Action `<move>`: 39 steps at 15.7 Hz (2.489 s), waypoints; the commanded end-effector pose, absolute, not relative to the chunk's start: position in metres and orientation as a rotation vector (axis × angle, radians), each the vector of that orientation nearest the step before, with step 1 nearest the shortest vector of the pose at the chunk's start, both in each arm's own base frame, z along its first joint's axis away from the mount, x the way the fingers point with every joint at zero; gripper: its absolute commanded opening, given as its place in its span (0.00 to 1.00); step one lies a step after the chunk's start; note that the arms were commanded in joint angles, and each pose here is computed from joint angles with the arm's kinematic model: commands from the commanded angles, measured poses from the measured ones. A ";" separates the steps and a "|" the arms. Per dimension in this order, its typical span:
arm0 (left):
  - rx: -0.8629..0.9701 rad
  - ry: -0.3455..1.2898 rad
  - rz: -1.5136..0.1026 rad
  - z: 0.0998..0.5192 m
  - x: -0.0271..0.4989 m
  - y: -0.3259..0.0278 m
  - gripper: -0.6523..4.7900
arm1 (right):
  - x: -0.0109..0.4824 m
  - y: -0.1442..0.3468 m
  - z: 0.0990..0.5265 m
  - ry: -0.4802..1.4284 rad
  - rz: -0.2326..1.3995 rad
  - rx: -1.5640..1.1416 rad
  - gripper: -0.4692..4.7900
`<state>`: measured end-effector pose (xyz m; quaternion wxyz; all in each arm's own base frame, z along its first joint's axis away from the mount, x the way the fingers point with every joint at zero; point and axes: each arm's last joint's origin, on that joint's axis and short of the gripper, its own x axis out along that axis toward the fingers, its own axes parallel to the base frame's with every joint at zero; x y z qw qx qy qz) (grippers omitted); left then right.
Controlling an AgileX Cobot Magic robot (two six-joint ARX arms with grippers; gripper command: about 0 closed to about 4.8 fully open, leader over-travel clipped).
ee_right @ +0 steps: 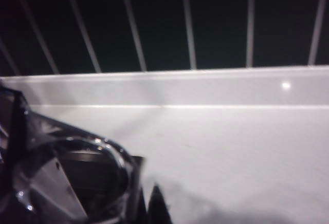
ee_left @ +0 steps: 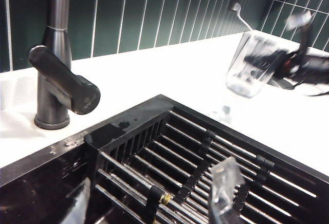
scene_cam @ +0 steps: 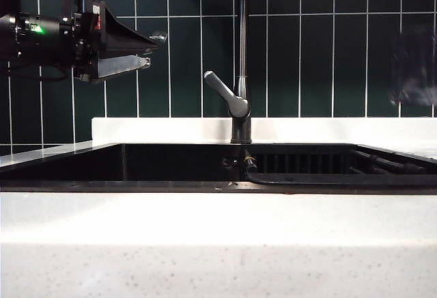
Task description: Pick up the mug next to the sink, go to the faucet to get some water, pour the water into the sink, and finally put the mug back to its place.
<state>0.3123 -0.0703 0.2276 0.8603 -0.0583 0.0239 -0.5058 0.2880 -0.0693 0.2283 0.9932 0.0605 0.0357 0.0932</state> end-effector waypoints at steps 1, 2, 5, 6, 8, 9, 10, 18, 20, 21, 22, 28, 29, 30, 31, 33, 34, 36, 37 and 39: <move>-0.136 0.074 -1.066 0.221 0.329 -0.074 0.67 | 0.284 -0.033 0.246 0.142 0.283 0.144 0.08; -0.143 0.083 -1.075 0.219 0.335 -0.075 0.67 | 0.285 -0.023 0.249 0.173 0.305 0.148 0.08; -0.153 0.092 -1.102 0.213 0.370 -0.081 0.67 | 0.294 0.025 0.273 0.201 0.452 0.132 0.08; -0.149 0.086 -1.128 0.212 0.381 -0.083 0.66 | 0.297 0.038 0.281 0.198 0.494 0.128 0.08; -0.143 0.081 -1.174 0.212 0.403 -0.087 0.63 | 0.302 0.055 0.291 0.207 0.548 0.123 0.08; -0.139 0.076 -1.195 0.213 0.413 -0.089 0.63 | 0.305 0.063 0.295 0.212 0.572 0.121 0.08; -0.139 0.075 -1.230 0.215 0.430 -0.091 0.65 | 0.308 0.070 0.299 0.206 0.597 0.118 0.08; -0.179 0.141 -1.363 0.225 0.506 -0.105 0.85 | 0.316 0.080 0.303 0.210 0.636 0.114 0.08; -0.164 0.120 -1.367 0.229 0.513 -0.107 0.87 | 0.316 0.084 0.302 0.216 0.661 0.114 0.08; -0.157 0.111 -1.366 0.229 0.514 -0.108 0.86 | 0.317 0.088 0.300 0.225 0.672 0.114 0.08; -0.137 0.090 -1.375 0.232 0.516 -0.113 0.86 | 0.321 0.098 0.300 0.233 0.698 0.110 0.08; -0.104 0.059 -1.415 0.236 0.515 -0.132 0.85 | 0.346 0.131 0.321 0.209 0.766 0.108 0.08; -0.105 0.060 -1.415 0.236 0.515 -0.132 0.85 | 0.349 0.133 0.328 0.203 0.767 0.110 0.08; -0.106 0.061 -1.416 0.234 0.516 -0.132 0.85 | 0.352 0.135 0.333 0.205 0.769 0.109 0.08; -0.107 0.064 -1.416 0.234 0.516 -0.132 0.85 | 0.357 0.137 0.341 0.202 0.771 0.109 0.08; -0.109 0.067 -1.415 0.233 0.516 -0.132 0.85 | 0.362 0.144 0.349 0.199 0.784 0.107 0.08; -0.109 0.067 -1.415 0.233 0.516 -0.132 0.85 | 0.363 0.145 0.352 0.199 0.786 0.107 0.08; -0.105 0.065 -1.415 0.233 0.516 -0.132 0.85 | 0.362 0.149 0.356 0.178 0.798 0.106 0.08; -0.099 0.060 -1.416 0.233 0.516 -0.133 0.85 | 0.362 0.149 0.356 0.181 0.797 0.106 0.08; -0.082 0.045 -1.416 0.233 0.516 -0.133 0.84 | 0.362 0.149 0.357 0.173 0.798 0.105 0.08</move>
